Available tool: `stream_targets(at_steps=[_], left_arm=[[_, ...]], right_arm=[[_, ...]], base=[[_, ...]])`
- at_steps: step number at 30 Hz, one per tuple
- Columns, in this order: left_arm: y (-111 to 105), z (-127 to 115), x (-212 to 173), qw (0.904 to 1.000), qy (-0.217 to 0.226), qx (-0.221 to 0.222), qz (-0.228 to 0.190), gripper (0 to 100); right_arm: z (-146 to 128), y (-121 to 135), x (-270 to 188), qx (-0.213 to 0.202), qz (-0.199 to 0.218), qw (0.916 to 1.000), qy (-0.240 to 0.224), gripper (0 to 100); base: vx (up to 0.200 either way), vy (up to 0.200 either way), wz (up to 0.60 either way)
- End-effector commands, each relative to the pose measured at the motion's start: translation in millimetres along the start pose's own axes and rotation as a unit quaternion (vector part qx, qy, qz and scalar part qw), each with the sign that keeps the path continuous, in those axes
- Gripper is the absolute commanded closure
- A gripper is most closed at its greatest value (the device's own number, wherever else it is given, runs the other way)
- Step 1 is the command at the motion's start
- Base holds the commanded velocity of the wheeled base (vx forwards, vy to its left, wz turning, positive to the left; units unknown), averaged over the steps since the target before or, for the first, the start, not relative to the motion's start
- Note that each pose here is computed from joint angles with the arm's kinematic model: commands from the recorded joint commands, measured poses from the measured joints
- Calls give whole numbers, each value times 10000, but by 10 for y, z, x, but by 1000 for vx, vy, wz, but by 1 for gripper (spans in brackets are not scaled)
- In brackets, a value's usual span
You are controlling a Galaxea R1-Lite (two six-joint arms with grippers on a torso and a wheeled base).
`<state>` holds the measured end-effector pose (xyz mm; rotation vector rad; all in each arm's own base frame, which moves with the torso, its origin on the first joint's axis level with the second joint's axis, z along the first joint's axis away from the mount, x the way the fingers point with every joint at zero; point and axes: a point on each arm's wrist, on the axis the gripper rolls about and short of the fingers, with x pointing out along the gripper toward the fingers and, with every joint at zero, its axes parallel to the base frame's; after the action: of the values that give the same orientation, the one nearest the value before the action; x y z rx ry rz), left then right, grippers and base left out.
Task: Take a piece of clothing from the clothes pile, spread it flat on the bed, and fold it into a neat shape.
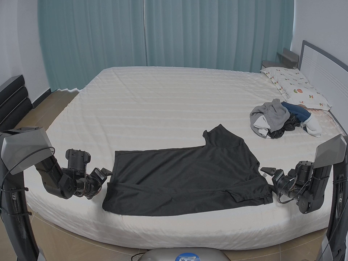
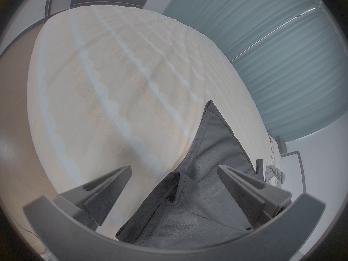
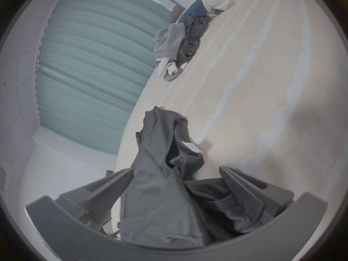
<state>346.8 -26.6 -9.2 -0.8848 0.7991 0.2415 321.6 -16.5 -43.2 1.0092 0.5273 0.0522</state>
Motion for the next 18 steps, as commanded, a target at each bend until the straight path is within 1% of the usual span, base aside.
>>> stream_targets(at_steps=[1, 4, 6, 12, 18], left_arm=[[2, 8, -19, 9999, -12, -153, -20, 0], [6, 27, -32, 9997, 4, -220, -53, 0], [0, 31, -40, 9997, -4, -218, -65, 0], [11, 5, -25, 9998, 24, -175, -27, 0], [4, 16, -32, 9998, 12, -186, -47, 0]], right_arm=[[137, 96, -28, 383, 269, 9988, -157, 0], [206, 116, -49, 599, 360, 9973, -218, 0], [211, 116, -49, 620, 388, 9971, -188, 0], [196, 112, -44, 584, 379, 9974, -159, 0], [184, 109, -37, 585, 373, 9975, -138, 0]], base=[[0, 0, 0], [0, 0, 0], [0, 0, 0], [200, 0, 0], [0, 0, 0]])
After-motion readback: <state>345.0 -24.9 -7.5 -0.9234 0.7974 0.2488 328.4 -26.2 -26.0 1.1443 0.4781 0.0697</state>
